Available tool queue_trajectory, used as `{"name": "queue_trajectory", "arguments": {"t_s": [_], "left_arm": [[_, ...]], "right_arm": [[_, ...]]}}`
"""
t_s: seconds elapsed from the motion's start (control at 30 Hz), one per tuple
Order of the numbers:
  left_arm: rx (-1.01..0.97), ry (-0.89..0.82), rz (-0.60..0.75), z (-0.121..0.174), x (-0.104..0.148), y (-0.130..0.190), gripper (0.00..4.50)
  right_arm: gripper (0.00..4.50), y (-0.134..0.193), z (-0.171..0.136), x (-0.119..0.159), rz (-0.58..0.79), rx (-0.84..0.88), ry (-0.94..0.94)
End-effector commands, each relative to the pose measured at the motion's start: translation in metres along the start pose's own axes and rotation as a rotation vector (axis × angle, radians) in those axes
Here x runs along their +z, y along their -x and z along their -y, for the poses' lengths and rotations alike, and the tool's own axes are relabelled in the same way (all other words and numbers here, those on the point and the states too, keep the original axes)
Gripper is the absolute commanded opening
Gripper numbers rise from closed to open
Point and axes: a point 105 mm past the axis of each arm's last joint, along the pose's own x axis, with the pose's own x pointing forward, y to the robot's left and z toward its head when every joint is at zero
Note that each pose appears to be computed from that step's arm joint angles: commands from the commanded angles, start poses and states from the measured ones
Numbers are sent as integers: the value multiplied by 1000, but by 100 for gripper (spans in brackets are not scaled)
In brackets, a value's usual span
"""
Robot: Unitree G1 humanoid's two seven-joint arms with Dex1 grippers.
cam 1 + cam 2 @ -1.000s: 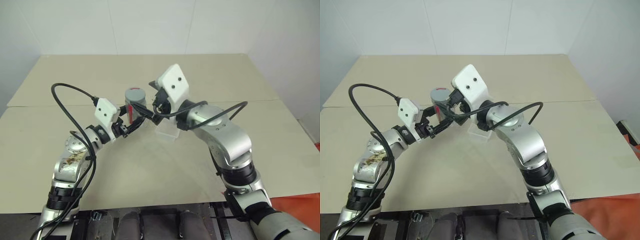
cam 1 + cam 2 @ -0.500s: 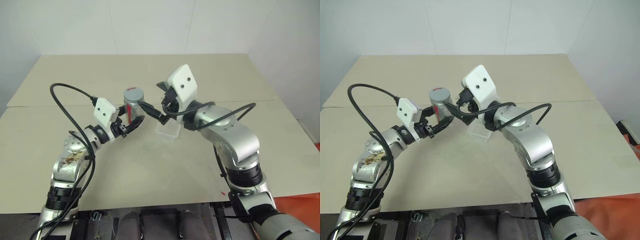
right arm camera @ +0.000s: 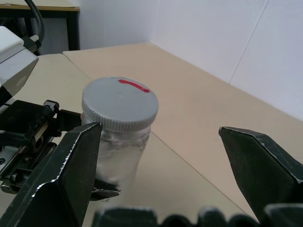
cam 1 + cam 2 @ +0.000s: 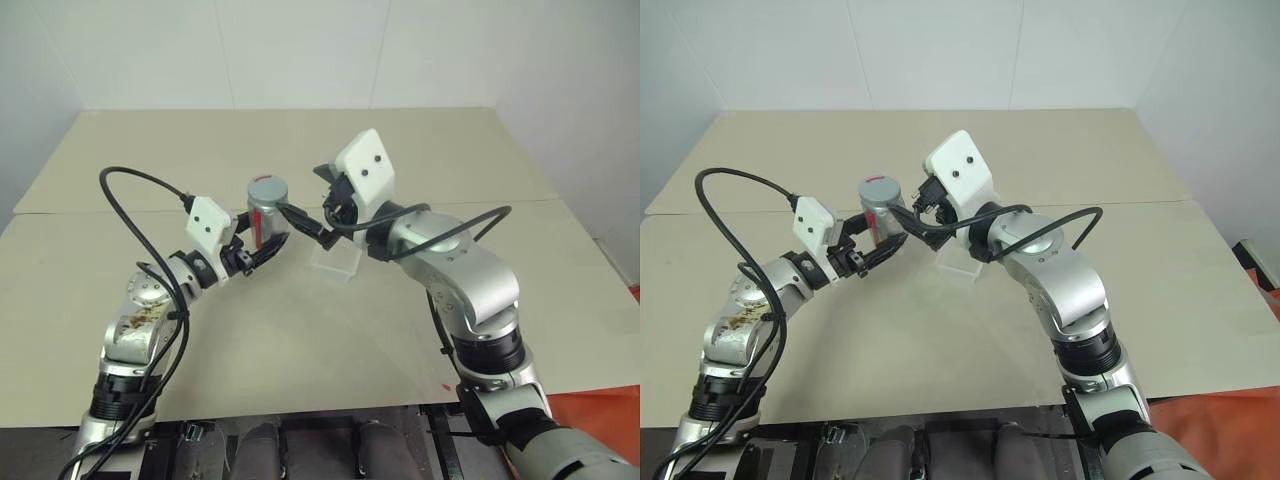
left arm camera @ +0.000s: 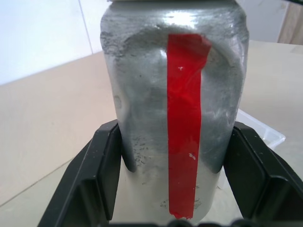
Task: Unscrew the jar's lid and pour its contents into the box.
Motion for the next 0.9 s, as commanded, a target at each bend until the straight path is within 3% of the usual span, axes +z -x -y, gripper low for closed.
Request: {"name": "queue_trajectory", "arguments": {"t_s": [0.03,0.63,0.9], "left_arm": [[-57,-44,67,11,21,3,278],[-69,-46,63,14,20,5,278],[27,-53,46,-3,15,-2,278]], "right_arm": [[447,5,18,10,27,-87,18],[447,3,20,12,37,-90,32],[447,23,11,16,44,57,85]]}}
